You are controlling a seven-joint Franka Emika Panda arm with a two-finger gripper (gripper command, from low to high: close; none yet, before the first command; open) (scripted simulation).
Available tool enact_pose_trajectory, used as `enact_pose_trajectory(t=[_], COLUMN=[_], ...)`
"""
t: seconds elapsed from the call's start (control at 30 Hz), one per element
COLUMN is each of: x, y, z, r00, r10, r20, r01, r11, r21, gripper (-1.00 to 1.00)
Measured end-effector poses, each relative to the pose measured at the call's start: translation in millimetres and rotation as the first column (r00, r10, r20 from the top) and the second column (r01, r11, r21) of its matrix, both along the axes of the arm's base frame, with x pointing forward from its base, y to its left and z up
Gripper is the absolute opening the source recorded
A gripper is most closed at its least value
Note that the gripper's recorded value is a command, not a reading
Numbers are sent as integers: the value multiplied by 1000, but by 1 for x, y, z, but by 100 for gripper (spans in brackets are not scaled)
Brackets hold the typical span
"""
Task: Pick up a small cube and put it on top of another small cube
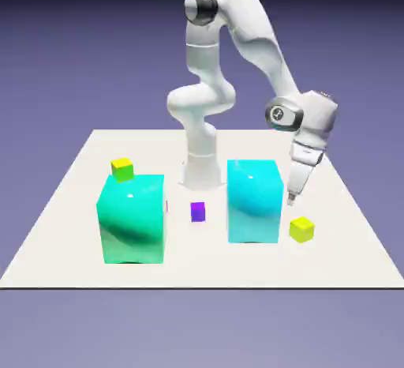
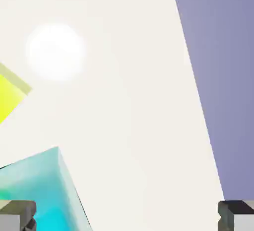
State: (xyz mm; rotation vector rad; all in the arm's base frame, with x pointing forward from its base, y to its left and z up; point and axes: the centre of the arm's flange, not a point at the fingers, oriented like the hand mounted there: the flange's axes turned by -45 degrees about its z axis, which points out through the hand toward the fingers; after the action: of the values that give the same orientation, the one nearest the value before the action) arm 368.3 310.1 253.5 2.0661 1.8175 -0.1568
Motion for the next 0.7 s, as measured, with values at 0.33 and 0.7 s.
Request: enact_pose_trajectory(t=[0.33, 0.7], x=[-90, -94], y=[95, 104], z=[-102, -78], r00=[855, 838], r10=[466, 533], r20=[-227, -119], r01=[-517, -533], r11=[737, 752], r21=[-435, -388], gripper=[0, -100])
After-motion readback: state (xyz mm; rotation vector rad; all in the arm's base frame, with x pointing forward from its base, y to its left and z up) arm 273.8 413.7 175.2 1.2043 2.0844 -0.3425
